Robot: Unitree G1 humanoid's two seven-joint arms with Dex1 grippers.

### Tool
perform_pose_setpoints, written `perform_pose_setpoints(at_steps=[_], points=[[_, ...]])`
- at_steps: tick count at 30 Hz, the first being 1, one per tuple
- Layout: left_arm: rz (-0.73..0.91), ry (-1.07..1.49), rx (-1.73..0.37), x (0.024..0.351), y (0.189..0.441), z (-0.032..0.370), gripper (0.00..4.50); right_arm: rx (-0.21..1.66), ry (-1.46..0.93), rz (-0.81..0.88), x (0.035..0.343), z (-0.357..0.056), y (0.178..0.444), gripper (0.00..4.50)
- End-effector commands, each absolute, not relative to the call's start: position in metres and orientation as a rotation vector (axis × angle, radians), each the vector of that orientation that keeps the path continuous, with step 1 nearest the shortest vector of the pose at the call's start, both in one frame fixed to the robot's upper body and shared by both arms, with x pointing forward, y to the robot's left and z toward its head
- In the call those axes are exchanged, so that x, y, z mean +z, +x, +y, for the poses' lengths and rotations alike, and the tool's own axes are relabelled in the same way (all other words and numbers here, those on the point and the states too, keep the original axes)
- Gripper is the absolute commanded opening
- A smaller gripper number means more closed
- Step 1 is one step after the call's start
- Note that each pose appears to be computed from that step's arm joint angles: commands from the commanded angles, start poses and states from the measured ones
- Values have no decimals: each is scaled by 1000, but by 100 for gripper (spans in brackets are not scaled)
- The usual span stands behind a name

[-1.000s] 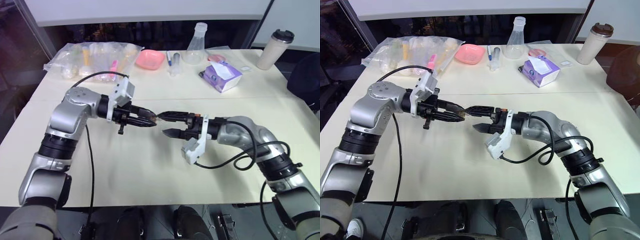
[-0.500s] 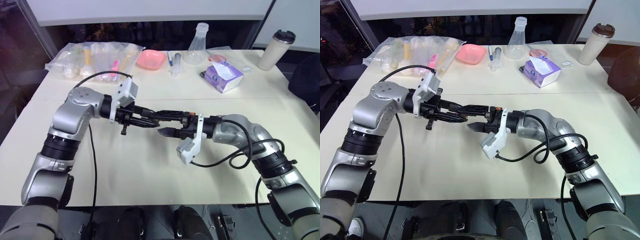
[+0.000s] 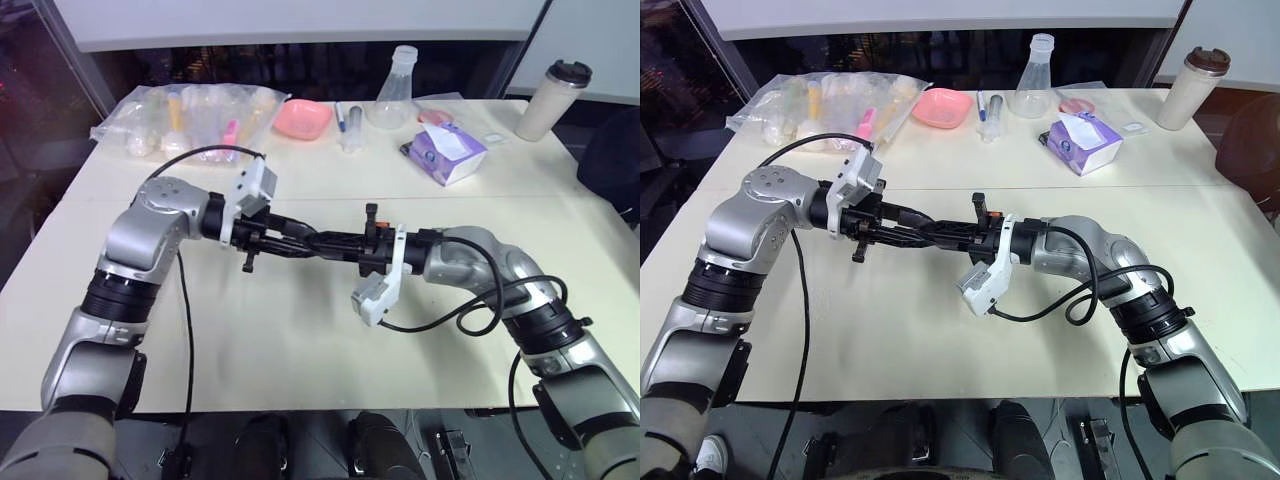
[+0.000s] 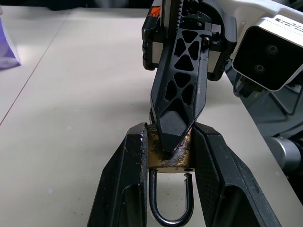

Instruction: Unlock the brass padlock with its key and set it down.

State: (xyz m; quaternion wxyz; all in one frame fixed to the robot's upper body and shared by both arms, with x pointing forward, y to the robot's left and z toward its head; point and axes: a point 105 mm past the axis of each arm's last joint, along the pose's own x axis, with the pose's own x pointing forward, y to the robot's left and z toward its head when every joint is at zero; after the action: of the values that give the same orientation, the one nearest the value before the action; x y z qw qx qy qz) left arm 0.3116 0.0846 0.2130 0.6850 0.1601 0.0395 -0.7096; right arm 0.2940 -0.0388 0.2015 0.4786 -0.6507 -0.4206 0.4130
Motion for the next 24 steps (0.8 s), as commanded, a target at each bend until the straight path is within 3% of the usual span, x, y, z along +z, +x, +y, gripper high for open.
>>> perform_pose_setpoints(at_steps=[1, 8, 17, 24], points=[[52, 367, -1593, 221, 310, 83, 126, 995, -1583, -1076, 211, -35, 289, 1], [51, 390, -1575, 219, 313, 85, 448, 995, -1581, -1066, 210, -35, 289, 0], [67, 440, -1504, 227, 313, 122, 448, 989, -1572, -1027, 209, -40, 291, 0], [12, 389, -1454, 238, 315, 124, 448, 992, -1567, -1014, 206, -42, 291, 0]])
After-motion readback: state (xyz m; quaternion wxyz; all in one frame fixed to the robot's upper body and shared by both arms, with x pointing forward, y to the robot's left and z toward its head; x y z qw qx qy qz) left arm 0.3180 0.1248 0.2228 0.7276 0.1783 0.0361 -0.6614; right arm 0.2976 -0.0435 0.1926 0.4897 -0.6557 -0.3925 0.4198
